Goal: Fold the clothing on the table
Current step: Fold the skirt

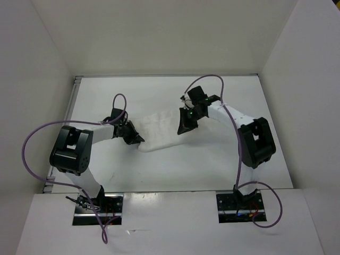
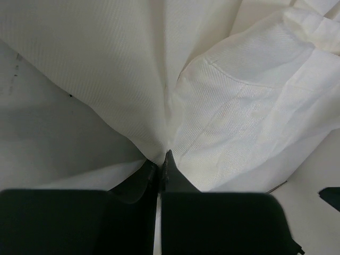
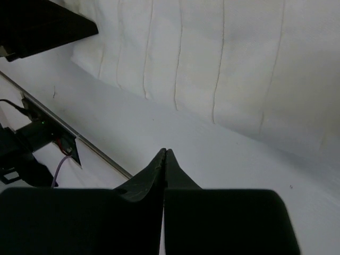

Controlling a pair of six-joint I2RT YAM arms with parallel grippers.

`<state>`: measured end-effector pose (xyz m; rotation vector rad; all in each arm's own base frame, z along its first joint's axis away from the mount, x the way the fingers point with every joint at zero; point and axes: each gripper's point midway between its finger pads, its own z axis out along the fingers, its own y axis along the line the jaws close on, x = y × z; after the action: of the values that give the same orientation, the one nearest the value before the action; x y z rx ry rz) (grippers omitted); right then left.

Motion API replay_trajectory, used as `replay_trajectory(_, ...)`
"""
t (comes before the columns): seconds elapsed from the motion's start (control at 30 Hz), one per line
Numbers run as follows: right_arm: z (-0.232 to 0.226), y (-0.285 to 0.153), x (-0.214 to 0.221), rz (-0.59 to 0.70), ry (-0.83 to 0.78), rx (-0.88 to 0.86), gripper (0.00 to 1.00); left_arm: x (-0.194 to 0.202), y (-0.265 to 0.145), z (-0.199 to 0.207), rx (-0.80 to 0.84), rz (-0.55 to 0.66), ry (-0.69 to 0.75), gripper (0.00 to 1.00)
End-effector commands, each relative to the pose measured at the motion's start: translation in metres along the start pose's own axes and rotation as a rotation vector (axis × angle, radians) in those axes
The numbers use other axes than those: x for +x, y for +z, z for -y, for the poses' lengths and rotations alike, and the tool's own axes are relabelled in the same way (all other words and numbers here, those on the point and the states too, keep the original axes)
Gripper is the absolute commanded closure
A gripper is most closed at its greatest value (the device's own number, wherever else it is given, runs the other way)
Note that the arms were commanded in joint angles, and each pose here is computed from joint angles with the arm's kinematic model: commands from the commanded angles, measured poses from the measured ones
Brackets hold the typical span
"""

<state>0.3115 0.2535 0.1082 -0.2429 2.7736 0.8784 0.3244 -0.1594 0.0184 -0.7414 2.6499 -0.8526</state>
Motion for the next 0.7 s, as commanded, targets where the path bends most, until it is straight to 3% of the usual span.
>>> replay_trajectory(0.0,-0.006,0.010,-0.005,-0.029,0.010,-0.031,1.00,-0.007,-0.011,0.008,-0.009,0.030,0.046,1.00)
replay_trajectory(0.5,0.015,0.079,0.002,-0.141,0.075,-0.048,1.00,-0.011,-0.037,0.034,0.062,0.066,0.078,1.00)
replay_trajectory(0.67,0.018,0.094,0.007,-0.160,0.109,-0.021,1.00,-0.019,-0.069,0.085,0.197,0.101,0.110,1.00)
